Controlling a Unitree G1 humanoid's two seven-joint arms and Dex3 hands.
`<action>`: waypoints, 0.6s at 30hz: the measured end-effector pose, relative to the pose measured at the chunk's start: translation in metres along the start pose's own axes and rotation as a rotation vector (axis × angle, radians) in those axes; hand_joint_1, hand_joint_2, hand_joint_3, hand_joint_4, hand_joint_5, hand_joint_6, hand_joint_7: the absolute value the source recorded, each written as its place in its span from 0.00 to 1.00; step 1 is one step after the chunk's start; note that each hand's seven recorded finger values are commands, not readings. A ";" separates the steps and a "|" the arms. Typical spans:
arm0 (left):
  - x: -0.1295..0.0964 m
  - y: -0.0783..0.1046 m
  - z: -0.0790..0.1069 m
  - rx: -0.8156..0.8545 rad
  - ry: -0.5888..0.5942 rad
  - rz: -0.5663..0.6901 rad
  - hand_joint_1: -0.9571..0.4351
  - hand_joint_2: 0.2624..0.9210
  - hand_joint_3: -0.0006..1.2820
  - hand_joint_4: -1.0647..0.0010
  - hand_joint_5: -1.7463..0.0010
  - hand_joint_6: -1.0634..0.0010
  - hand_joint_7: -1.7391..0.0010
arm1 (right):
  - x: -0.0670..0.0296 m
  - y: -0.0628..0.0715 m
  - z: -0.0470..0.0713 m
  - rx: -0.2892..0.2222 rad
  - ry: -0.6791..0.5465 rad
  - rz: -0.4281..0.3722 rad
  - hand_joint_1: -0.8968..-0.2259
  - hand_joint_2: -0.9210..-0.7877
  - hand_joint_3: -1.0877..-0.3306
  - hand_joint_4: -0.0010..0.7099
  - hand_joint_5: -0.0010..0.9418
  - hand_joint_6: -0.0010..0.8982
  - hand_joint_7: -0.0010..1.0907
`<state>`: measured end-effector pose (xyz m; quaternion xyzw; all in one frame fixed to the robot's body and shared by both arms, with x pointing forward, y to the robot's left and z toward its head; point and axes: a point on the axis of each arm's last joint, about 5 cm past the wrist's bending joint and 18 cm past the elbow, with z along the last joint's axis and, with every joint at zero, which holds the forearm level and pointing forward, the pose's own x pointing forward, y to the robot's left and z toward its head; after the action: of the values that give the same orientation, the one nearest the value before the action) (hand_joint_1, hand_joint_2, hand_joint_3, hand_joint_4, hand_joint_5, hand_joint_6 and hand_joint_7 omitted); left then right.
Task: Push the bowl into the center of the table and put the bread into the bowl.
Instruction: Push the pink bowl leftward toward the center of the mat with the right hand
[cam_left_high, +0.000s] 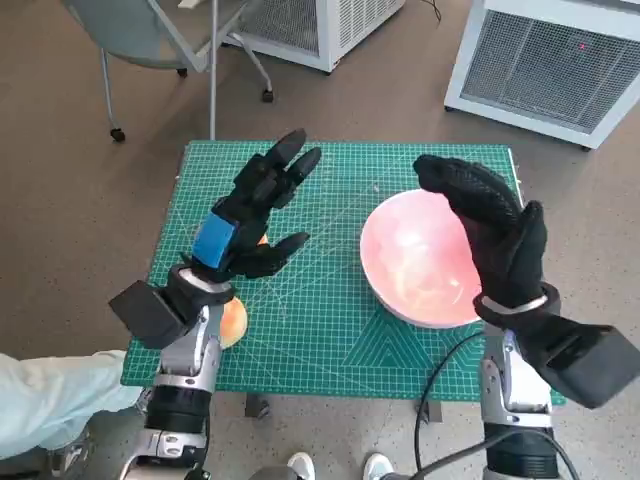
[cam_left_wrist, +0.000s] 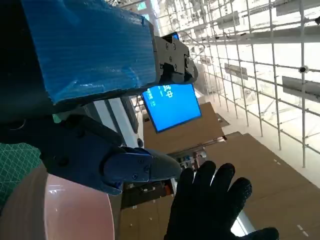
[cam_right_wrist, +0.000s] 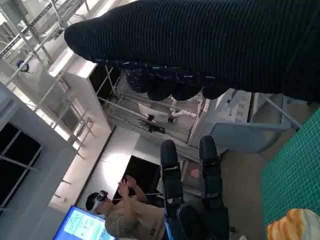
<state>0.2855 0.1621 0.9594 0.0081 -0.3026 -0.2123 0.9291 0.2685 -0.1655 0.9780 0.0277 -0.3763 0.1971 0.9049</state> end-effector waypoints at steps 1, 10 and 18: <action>0.000 0.000 0.000 0.000 0.000 0.000 0.32 1.00 0.27 0.74 1.00 0.87 0.85 | -0.0001 0.000 0.000 0.000 0.000 0.000 0.36 0.00 0.50 0.14 0.00 0.00 0.39; 0.000 0.000 0.000 0.000 0.000 0.000 0.32 1.00 0.27 0.74 1.00 0.87 0.85 | -0.0019 -0.003 0.000 -0.004 0.005 -0.010 0.37 0.00 0.49 0.13 0.00 0.00 0.38; 0.000 0.000 0.000 0.000 0.001 0.001 0.32 1.00 0.27 0.75 1.00 0.87 0.85 | -0.0072 -0.015 0.001 -0.025 0.019 -0.051 0.40 0.00 0.47 0.13 0.00 0.00 0.37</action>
<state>0.2855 0.1625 0.9594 0.0082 -0.3020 -0.2118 0.9294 0.2686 -0.1818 0.9754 0.0242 -0.3692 0.1698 0.9134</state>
